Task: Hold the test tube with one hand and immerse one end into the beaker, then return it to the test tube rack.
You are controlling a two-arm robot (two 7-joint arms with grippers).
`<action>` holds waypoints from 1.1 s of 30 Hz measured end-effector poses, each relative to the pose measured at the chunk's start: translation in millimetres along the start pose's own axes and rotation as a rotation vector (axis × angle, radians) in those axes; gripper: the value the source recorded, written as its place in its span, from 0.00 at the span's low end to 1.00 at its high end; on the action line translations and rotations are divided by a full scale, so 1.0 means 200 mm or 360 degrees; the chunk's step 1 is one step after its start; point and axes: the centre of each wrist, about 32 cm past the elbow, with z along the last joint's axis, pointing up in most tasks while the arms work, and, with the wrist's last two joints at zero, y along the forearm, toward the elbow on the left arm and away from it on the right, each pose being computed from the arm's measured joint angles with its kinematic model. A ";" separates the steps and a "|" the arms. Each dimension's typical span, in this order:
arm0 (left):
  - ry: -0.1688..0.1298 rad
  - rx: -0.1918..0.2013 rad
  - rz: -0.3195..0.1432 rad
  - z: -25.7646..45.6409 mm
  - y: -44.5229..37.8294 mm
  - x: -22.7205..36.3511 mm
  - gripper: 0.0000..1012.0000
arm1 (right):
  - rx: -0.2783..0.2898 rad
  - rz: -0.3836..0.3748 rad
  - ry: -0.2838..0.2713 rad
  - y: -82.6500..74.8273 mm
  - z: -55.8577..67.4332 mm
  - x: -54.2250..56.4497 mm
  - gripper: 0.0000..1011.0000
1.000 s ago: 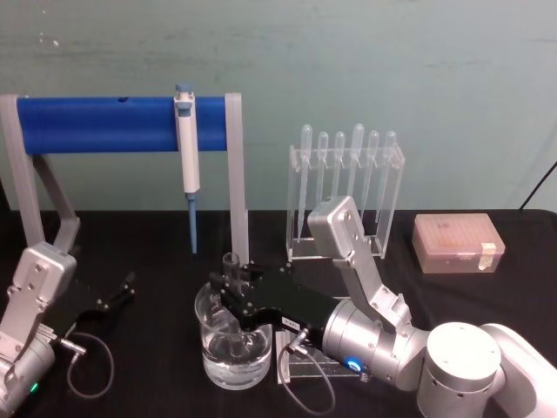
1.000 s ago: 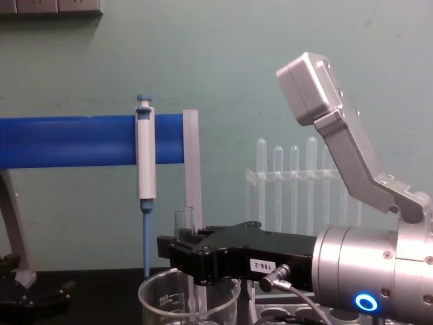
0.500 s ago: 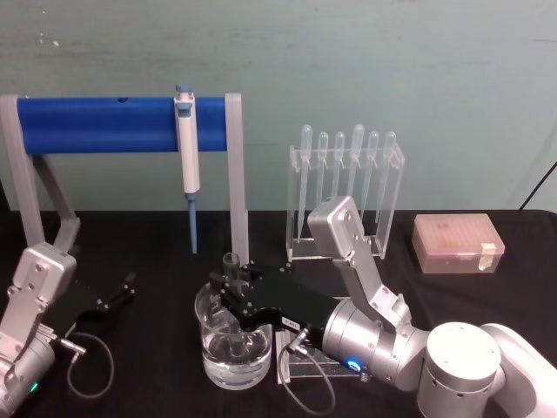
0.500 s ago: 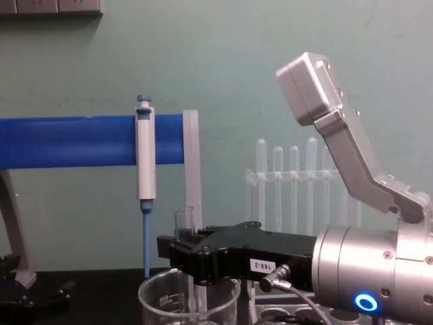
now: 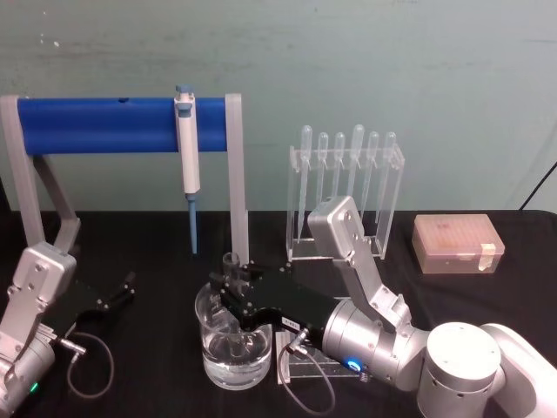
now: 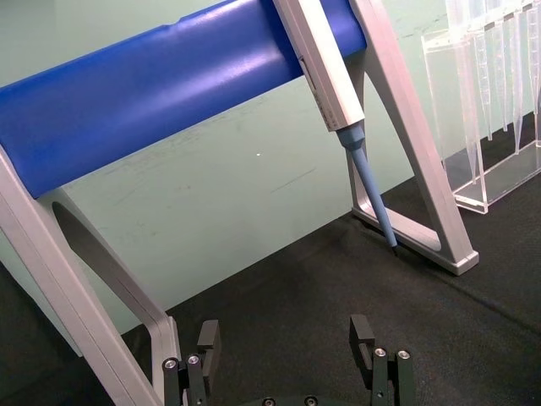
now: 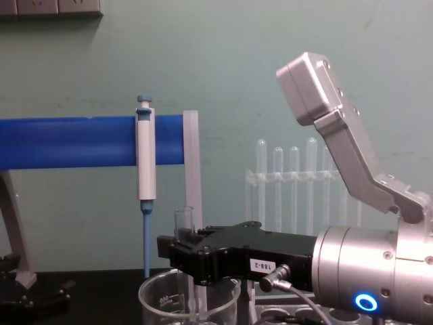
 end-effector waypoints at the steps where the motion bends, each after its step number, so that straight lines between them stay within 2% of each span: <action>1: 0.0000 0.0000 0.0000 0.000 0.000 0.000 0.99 | 0.0000 0.0000 0.0000 0.00 0.00 0.00 0.22; 33: 0.0000 0.0000 0.0000 0.000 0.000 0.000 0.99 | 0.0000 0.0000 0.0000 0.00 0.00 0.00 0.22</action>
